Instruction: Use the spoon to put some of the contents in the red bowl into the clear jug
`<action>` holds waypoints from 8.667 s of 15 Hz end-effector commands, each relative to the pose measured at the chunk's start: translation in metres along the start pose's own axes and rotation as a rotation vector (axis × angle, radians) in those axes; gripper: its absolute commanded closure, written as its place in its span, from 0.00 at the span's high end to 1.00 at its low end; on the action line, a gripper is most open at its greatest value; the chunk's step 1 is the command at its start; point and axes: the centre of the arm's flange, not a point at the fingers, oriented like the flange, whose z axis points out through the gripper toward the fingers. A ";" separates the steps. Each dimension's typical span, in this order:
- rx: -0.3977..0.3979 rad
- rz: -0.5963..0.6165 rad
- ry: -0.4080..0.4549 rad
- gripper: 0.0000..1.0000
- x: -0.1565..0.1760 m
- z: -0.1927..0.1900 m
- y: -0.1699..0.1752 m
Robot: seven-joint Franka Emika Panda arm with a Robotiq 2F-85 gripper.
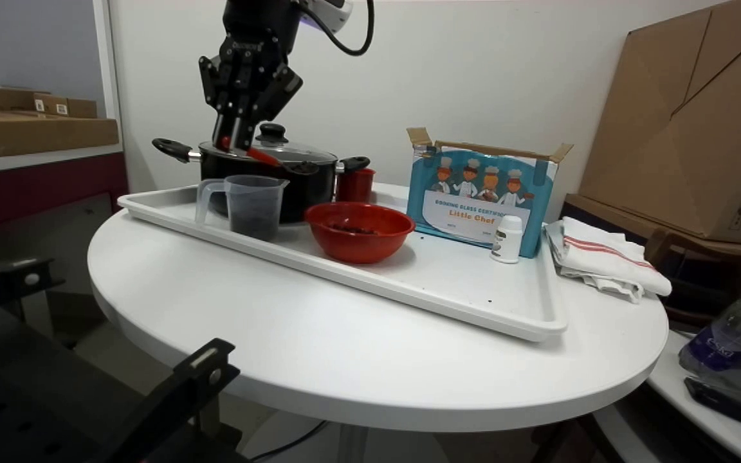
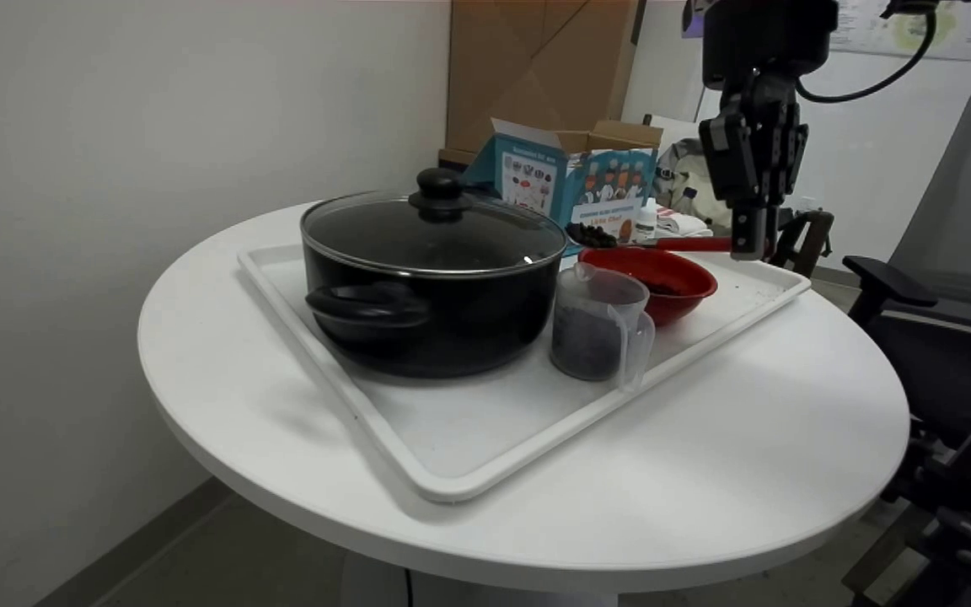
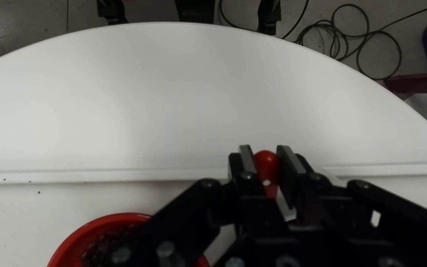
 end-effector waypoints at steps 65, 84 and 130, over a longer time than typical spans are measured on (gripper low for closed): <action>0.283 0.094 -0.358 0.10 0.010 -0.001 -0.013; 0.473 0.152 -0.489 0.10 0.029 -0.020 0.002; 0.425 0.357 -0.289 0.10 0.050 0.031 0.117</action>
